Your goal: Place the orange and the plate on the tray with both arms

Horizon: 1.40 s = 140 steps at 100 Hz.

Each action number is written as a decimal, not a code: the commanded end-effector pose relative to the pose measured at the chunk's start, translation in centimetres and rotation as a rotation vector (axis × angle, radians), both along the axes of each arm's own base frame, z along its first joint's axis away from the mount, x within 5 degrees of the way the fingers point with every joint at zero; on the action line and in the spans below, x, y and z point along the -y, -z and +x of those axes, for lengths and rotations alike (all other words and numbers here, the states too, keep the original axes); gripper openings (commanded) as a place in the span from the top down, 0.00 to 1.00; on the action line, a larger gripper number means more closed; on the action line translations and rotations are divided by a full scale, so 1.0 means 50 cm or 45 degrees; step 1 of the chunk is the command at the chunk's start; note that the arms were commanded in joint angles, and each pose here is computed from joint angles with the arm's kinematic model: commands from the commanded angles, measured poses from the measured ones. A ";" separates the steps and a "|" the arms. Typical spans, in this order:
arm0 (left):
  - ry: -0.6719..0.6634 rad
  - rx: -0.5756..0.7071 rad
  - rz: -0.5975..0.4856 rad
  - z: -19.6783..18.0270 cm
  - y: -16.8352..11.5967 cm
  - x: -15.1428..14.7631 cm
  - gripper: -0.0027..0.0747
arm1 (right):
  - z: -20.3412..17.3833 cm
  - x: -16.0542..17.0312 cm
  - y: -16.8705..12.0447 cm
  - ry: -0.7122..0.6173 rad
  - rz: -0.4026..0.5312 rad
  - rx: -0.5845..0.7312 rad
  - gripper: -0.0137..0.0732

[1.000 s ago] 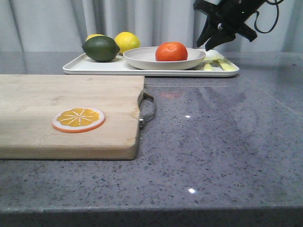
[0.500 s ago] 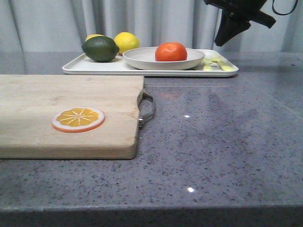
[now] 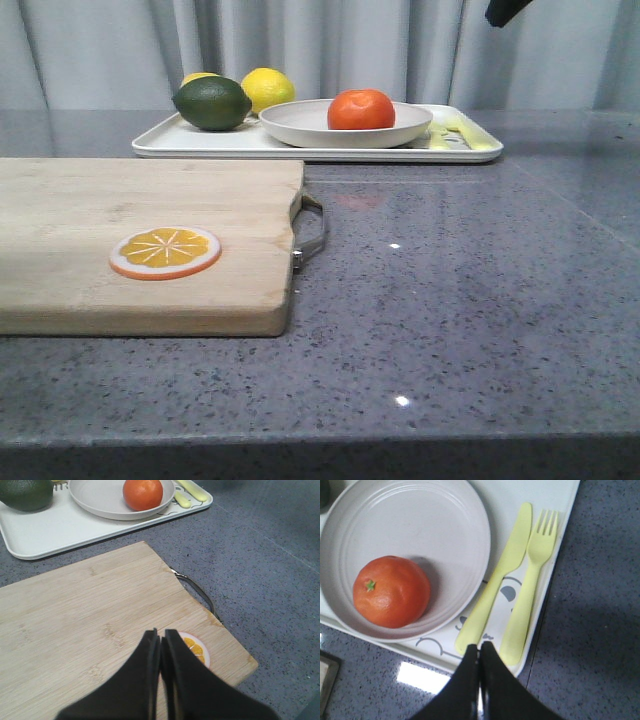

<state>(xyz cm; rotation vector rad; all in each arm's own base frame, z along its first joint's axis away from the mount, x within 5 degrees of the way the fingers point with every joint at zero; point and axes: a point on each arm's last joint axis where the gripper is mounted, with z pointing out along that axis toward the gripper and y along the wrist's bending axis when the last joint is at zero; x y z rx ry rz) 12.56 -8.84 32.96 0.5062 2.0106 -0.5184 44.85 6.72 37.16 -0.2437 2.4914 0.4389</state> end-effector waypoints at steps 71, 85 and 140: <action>-0.029 0.125 -0.095 0.005 -0.035 -0.001 0.99 | -0.347 0.051 -0.059 0.159 -0.022 0.446 0.92; -0.029 0.144 -0.107 -0.001 -0.041 -0.005 0.99 | -0.410 0.059 -0.052 0.160 -0.040 0.527 0.92; -0.030 0.208 -0.178 -0.059 -0.022 -0.039 0.99 | -0.648 0.092 0.047 0.225 -0.072 0.797 0.92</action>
